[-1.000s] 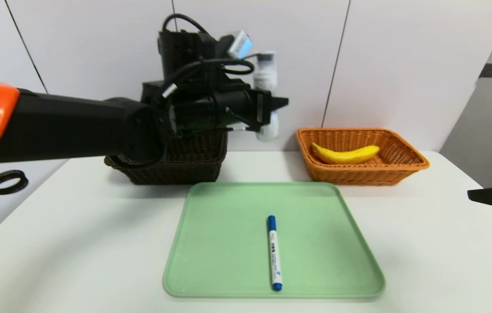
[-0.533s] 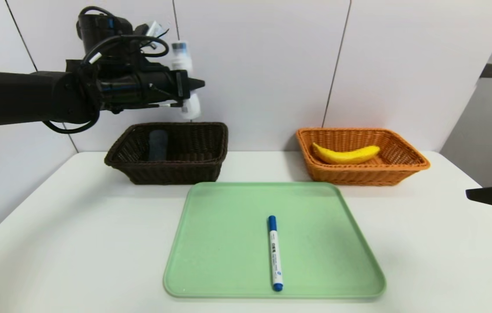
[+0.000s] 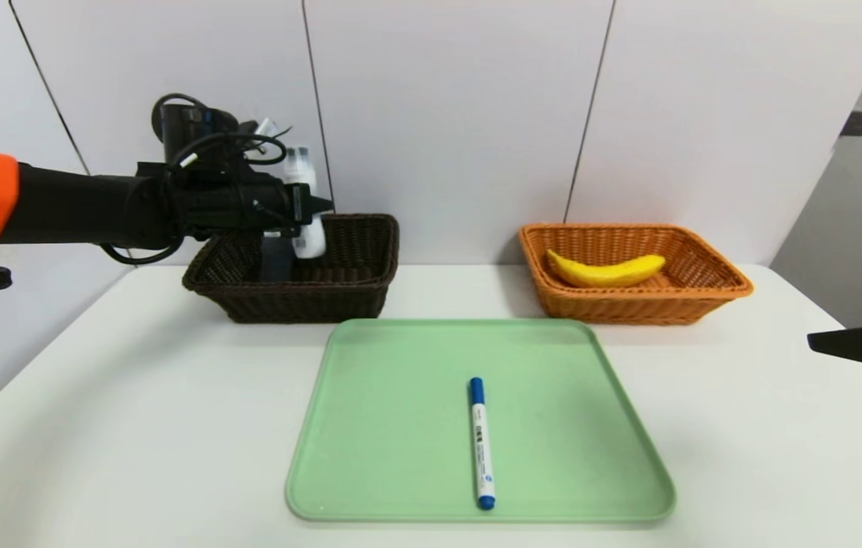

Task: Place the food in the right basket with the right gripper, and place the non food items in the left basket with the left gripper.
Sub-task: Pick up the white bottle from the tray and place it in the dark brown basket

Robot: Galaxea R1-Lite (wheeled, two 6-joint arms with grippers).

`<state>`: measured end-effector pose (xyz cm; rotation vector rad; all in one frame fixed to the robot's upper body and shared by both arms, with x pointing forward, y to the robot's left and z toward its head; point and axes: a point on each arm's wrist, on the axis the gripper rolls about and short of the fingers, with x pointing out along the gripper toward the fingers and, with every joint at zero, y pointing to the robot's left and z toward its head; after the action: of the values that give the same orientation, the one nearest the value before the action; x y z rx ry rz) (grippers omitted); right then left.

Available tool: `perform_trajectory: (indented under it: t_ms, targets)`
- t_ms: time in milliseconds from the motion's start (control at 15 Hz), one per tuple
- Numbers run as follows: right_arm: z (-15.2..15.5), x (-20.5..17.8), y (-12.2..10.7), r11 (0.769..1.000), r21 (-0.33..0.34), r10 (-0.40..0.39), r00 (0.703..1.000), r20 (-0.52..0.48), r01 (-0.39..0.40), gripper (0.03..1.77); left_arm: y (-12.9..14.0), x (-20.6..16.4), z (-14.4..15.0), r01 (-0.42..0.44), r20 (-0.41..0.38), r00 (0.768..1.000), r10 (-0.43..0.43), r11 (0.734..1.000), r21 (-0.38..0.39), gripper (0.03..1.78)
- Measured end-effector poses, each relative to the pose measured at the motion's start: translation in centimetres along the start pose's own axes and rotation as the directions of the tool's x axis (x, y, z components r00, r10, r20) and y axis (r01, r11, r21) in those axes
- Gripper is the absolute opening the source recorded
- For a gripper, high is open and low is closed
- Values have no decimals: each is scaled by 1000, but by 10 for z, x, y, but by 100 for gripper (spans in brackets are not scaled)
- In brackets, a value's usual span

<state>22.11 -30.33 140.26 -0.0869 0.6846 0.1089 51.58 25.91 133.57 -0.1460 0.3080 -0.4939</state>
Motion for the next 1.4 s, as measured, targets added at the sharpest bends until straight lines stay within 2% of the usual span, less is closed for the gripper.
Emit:
perform_trajectory:
  t_ms: [267,533,1400]
  targets:
    - [0,1,0,1000,0,-1,1000,-5,1,170,12,15,-19,-18,-47,999,17,1000,-18,62]
    - [1,3,0,1000,0,0,1000,-8,0,170,20,27,-32,-26,-54,998,26,1000,-16,62]
    - [1,3,0,1000,0,2,1000,-8,-2,170,23,34,-43,-28,-82,996,26,999,-23,62]
